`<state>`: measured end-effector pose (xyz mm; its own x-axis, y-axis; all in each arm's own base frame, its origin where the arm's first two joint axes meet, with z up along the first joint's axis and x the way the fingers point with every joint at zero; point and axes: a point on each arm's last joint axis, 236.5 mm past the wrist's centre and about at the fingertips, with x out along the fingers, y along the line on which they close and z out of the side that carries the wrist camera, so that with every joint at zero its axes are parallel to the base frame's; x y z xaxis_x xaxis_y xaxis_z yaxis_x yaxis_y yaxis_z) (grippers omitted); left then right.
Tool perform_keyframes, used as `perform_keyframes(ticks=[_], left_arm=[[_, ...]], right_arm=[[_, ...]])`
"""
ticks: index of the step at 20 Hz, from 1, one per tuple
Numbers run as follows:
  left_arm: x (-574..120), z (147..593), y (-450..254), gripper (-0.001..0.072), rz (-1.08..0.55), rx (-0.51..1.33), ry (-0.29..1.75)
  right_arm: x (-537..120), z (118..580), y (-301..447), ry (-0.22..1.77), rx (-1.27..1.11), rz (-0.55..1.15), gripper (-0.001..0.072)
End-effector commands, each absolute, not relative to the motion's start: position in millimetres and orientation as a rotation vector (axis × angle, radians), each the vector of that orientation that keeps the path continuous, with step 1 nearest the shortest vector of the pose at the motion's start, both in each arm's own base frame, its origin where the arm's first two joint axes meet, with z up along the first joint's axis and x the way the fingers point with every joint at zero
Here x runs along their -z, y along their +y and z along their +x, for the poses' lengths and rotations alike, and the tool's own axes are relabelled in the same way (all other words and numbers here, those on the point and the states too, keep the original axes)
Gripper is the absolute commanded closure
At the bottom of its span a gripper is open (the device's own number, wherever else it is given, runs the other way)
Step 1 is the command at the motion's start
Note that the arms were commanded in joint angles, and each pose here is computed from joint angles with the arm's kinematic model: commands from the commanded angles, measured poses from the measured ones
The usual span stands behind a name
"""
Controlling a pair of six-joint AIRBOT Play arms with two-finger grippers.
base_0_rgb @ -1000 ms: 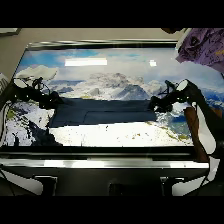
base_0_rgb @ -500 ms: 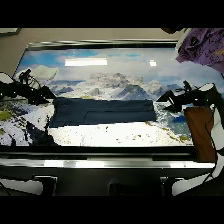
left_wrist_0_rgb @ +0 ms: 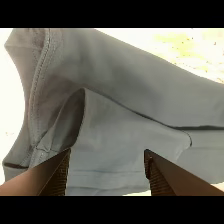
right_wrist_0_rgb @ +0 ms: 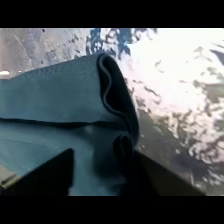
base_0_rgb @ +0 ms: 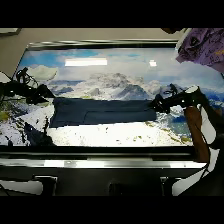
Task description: Fold the clothes and pants, and hang the long-sleeved shirts on hangers.
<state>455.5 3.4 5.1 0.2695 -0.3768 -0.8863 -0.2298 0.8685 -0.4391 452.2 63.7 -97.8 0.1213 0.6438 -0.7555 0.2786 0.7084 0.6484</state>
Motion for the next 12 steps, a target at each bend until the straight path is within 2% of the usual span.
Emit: perform_keyframes(ticks=[1, 2, 3, 4, 5, 6, 9, 12], left_arm=[[-6.5, 461.9, 1.4, 0.0177, -0.547, 0.1, 1.288], [-6.9, 465.8, -3.1, 0.0178, -0.544, 0.102, 1.276], [-6.9, 471.1, -11.5, 0.0188, -0.546, 0.103, 1.262], [-6.5, 475.4, -24.4, 0.0312, -0.544, 0.122, 1.254], [-5.1, 478.9, -43.6, 0.055, -0.542, 0.155, 1.252], [-3.6, 482.5, -66.6, 0.0685, -0.555, 0.191, 1.25], [11.4, 486.1, -162.8, 0.069, -0.647, 0.316, 1.28], [39.6, 467.9, -269.2, 0.069, -0.716, 0.444, 1.345]], right_arm=[[101.2, 450.1, 82.3, 1.478, -0.349, 0.736, 0.0584], [96.9, 451.3, 83.5, 1.469, -0.352, 0.733, 0.0662], [88.0, 453.6, 83.2, 1.452, -0.35, 0.731, 0.068], [77.0, 456.0, 80.4, 1.432, -0.337, 0.728, 0.068], [65.0, 456.6, 74.3, 1.419, -0.305, 0.706, 0.0681], [53.4, 455.6, 67.3, 1.415, -0.261, 0.691, 0.0681], [12.4, 445.0, 46.8, 1.403, -0.181, 0.595, 0.0681], [-27.8, 435.7, 17.7, 1.365, -0.08, 0.471, 0.0681]])
